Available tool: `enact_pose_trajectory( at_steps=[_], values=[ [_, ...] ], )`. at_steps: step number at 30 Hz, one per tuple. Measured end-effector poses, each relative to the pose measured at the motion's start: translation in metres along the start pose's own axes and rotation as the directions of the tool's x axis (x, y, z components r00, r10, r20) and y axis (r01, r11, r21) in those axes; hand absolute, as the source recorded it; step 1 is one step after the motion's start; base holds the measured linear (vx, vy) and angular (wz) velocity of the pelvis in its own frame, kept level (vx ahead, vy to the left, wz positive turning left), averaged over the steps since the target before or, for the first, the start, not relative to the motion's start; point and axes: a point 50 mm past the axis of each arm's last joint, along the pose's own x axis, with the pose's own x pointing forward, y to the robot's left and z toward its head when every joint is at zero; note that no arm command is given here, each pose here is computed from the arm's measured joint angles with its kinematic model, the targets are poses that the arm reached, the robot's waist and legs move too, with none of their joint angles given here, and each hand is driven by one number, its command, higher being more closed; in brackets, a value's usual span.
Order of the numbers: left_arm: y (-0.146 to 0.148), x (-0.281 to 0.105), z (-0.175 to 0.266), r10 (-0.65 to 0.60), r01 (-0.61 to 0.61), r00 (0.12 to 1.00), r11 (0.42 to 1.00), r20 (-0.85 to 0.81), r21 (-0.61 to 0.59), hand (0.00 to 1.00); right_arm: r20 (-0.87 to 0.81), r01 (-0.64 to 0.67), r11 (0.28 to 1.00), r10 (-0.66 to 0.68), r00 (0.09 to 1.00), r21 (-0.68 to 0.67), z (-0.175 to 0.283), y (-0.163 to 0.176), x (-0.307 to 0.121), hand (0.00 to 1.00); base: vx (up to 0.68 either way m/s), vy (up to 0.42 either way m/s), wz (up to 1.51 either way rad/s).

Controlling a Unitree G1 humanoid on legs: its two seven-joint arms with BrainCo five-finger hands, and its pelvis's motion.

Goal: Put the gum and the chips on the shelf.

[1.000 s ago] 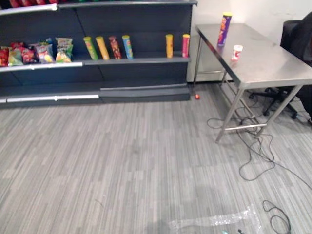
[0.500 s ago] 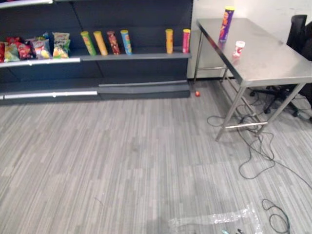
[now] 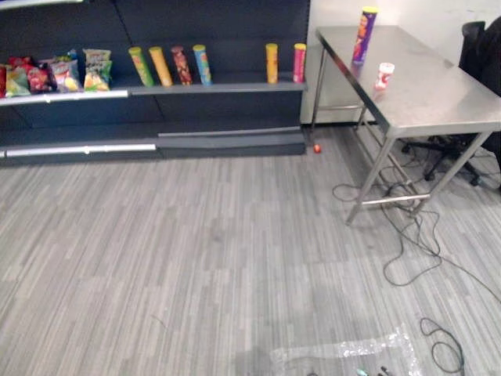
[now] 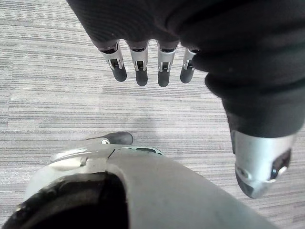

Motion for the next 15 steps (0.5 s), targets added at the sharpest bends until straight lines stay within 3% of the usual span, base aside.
enact_pose_trajectory(
  at_steps=[6, 10, 15],
  values=[
    [-0.002, 0.006, 0.032, 0.003, -0.003, 0.997, 1.0, 0.082, 0.004, 0.0, 0.092, -0.042, 0.999, 0.04, 0.995, 0.023, 0.036, 0.019, 0.008, 0.0, -0.05, -0.028, -0.03],
    [0.002, 0.006, 0.035, 0.033, -0.026, 0.994, 0.998, 0.101, -0.063, 0.0, 0.118, -0.064, 0.998, 0.063, 0.991, 0.007, 0.04, 0.028, 0.008, 0.0, -0.04, -0.07, 0.2],
    [-0.001, 0.005, 0.034, 0.051, -0.02, 0.992, 0.965, 0.112, -0.262, 0.0, 0.154, -0.06, 0.998, 0.061, 0.986, -0.014, 0.045, 0.025, 0.007, 0.0, 0.0, -0.019, 0.16]
  ],
)
